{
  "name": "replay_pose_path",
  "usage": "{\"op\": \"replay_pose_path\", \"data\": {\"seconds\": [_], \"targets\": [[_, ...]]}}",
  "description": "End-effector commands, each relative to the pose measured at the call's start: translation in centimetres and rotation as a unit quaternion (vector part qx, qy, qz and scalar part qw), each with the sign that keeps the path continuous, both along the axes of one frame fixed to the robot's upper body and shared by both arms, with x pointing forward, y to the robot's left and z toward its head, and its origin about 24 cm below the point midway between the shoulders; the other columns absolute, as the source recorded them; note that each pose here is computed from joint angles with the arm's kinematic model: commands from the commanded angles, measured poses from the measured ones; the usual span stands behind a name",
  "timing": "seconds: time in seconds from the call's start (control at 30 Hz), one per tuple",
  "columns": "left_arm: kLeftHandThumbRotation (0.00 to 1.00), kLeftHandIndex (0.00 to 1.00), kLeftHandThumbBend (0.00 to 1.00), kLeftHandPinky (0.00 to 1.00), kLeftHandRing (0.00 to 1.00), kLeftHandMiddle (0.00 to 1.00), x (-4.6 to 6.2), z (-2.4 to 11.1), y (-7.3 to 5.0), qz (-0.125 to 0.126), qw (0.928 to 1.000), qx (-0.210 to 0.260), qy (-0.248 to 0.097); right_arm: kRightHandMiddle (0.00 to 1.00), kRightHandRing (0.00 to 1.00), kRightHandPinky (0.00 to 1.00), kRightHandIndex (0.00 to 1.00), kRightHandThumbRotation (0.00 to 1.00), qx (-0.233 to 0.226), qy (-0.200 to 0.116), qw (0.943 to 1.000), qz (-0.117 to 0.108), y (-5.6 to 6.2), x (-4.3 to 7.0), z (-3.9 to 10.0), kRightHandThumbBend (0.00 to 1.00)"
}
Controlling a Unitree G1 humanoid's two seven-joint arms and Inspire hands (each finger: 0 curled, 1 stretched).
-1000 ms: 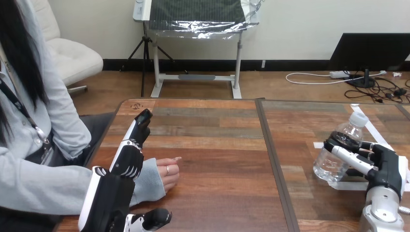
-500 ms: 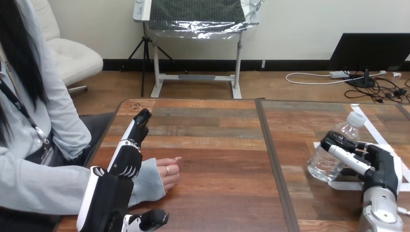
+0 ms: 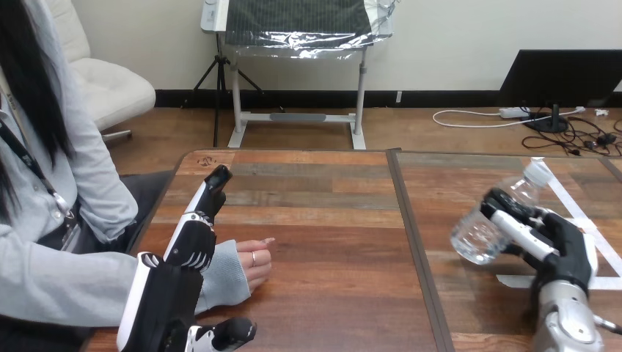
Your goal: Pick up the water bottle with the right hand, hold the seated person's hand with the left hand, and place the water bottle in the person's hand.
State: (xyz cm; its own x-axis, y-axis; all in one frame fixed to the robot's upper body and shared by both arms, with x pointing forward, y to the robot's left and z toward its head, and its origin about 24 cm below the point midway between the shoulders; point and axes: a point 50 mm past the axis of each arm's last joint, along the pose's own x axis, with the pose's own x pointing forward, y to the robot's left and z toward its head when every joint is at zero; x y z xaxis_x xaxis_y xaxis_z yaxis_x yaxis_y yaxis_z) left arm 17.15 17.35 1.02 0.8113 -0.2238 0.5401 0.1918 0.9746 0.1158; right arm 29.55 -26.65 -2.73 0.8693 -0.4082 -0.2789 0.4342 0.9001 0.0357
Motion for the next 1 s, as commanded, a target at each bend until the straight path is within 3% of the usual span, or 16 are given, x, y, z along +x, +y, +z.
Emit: {"op": "replay_pose_path", "data": {"seconds": [0.0, 0.3, 0.6, 0.8, 0.97], "targets": [[0.69, 0.93, 1.0, 0.99, 0.99, 0.97, 0.9, 1.1, 0.2, 0.01, 0.9995, 0.0, -0.03, 0.45, 0.42, 0.42, 0.42, 0.0, -0.007, -0.092, 0.9954, 0.026, 1.1, 2.7, 3.4, 0.75], [0.67, 0.92, 1.0, 0.98, 0.98, 0.97, 1.1, 1.2, 0.2, 0.015, 0.9994, 0.006, -0.031, 0.45, 0.39, 0.37, 0.43, 0.0, 0.013, -0.145, 0.9872, 0.064, 1.9, 2.6, 3.7, 0.73], [0.69, 0.94, 1.0, 0.97, 0.99, 0.98, 1.2, 1.8, 0.7, 0.044, 0.9973, 0.059, -0.003, 0.43, 0.34, 0.32, 0.42, 0.0, -0.001, -0.204, 0.9729, 0.108, 2.6, 2.5, 4.7, 0.72], [0.69, 0.96, 1.0, 0.97, 0.99, 0.98, 1.3, 2.3, 0.9, 0.07, 0.992, 0.105, -0.005, 0.42, 0.32, 0.3, 0.41, 0.0, -0.003, -0.24, 0.9614, 0.134, 2.9, 2.6, 5.4, 0.71], [0.65, 0.97, 1.0, 0.95, 0.99, 0.98, 1.5, 2.8, 1.4, 0.095, 0.9798, 0.176, -0.007, 0.4, 0.3, 0.28, 0.4, 0.0, -0.019, -0.273, 0.9488, 0.158, 3.2, 2.5, 6.2, 0.7]]}}
